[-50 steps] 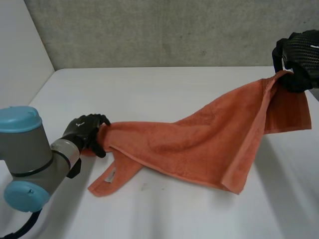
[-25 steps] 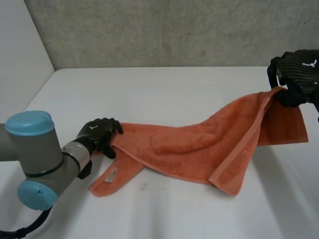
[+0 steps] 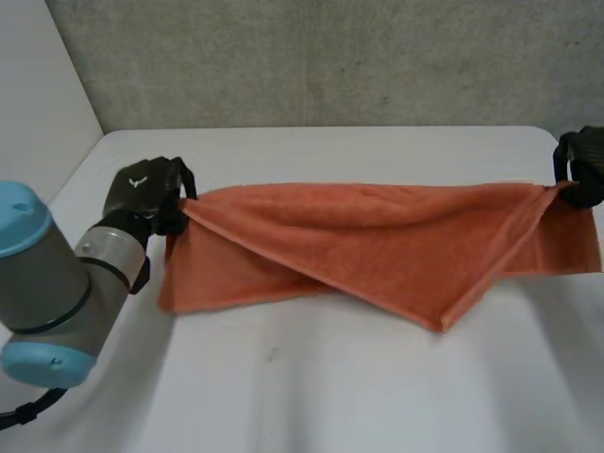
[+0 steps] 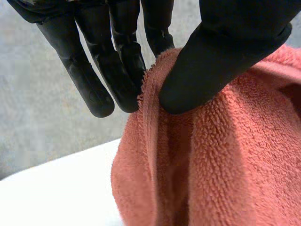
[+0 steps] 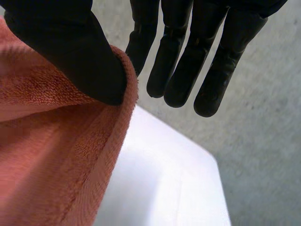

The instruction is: Fold the laundry

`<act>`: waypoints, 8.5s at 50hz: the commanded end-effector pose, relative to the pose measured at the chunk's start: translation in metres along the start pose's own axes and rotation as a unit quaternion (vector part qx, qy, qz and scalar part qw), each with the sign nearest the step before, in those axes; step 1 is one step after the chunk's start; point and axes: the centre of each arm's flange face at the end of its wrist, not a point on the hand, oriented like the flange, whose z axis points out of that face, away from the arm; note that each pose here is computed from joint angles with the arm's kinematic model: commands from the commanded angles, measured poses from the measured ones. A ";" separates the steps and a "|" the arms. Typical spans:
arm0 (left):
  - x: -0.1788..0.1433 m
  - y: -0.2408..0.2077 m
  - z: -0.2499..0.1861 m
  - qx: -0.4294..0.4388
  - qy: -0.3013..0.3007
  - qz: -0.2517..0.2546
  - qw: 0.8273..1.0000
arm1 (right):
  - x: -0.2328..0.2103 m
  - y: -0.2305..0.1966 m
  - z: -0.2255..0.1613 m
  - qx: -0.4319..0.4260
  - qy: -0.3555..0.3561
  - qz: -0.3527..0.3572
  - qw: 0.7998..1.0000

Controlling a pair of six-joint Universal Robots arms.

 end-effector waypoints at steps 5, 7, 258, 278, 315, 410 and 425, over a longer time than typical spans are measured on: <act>0.004 -0.049 -0.040 0.021 0.001 0.062 0.998 | -0.003 0.022 0.009 -0.062 -0.020 0.069 0.996; 0.003 -0.051 -0.043 0.015 0.000 0.076 0.997 | -0.005 0.022 0.007 -0.069 -0.024 0.070 0.995; -0.043 0.014 0.011 -0.077 -0.037 -0.007 0.996 | -0.094 0.054 -0.063 -0.106 -0.145 0.049 0.983; -0.043 0.015 0.011 -0.078 -0.035 -0.008 0.996 | -0.105 0.103 -0.024 -0.142 -0.167 0.036 0.975; -0.042 0.018 0.008 -0.084 -0.035 -0.009 0.996 | -0.143 0.098 -0.001 -0.113 -0.188 0.005 0.976; -0.059 -0.088 0.047 0.150 -0.099 0.122 0.976 | -0.082 -0.092 0.010 0.119 -0.096 -0.057 0.987; -0.033 0.047 0.008 -0.060 -0.052 0.110 0.991 | -0.131 0.073 0.013 -0.121 -0.181 -0.022 0.976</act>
